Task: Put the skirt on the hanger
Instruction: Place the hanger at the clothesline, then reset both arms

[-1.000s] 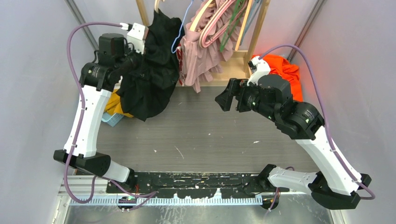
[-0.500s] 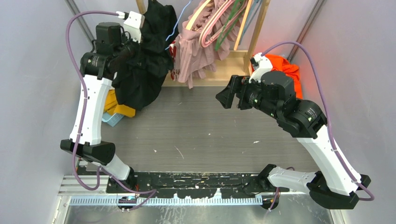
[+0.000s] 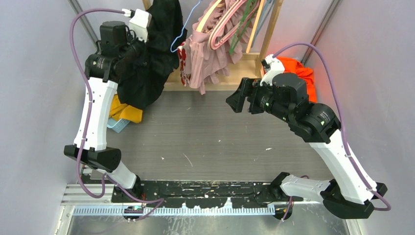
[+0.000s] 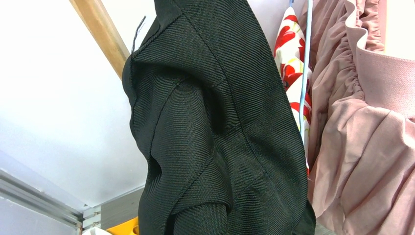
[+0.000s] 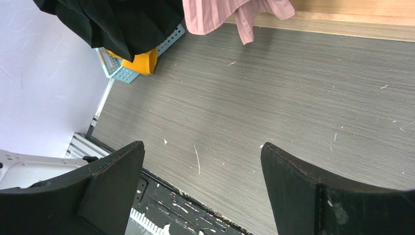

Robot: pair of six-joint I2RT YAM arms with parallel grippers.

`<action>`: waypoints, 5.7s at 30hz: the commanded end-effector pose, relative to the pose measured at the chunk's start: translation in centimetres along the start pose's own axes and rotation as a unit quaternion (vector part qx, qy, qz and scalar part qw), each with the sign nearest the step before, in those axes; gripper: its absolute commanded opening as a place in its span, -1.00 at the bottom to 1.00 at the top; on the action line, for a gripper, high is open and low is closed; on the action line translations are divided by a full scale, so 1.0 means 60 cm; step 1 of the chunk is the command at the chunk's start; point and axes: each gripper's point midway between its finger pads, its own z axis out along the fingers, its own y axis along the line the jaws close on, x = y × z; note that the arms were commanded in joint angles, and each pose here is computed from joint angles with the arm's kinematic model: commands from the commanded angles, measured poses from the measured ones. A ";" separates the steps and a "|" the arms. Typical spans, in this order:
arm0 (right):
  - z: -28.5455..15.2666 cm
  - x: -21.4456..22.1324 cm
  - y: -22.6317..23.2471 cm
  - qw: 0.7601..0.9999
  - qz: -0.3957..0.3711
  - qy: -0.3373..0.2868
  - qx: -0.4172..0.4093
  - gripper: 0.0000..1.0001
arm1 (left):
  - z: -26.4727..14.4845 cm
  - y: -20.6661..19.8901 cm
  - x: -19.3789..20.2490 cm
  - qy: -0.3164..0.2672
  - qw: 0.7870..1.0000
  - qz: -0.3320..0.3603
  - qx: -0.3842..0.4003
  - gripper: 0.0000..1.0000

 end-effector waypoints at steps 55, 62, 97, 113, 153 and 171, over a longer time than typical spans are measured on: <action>-0.021 -0.009 -0.003 1.000 0.005 -0.019 -0.022 0.86 | 0.134 -0.072 -0.082 -0.038 0.989 -0.134 0.040 -0.93; -0.027 -0.008 -0.007 1.000 0.004 -0.021 -0.018 0.86 | 0.154 -0.090 -0.047 0.004 0.991 -0.127 0.047 -0.92; 0.070 0.036 -0.028 1.000 -0.011 -0.005 -0.013 0.99 | -0.125 -0.105 0.012 -0.080 0.983 -0.160 0.045 1.00; 0.196 -0.060 -0.130 0.996 0.034 -0.082 0.033 1.00 | -0.081 -0.007 0.209 -0.017 0.965 -0.232 -0.121 0.99; 0.114 0.161 -0.659 0.844 0.029 -0.243 0.477 1.00 | 0.141 0.044 0.585 0.011 0.962 -0.187 -0.199 0.99; 0.195 0.235 -0.648 0.896 -0.046 -0.208 0.389 1.00 | 0.133 0.022 0.590 -0.057 0.966 -0.166 -0.190 0.99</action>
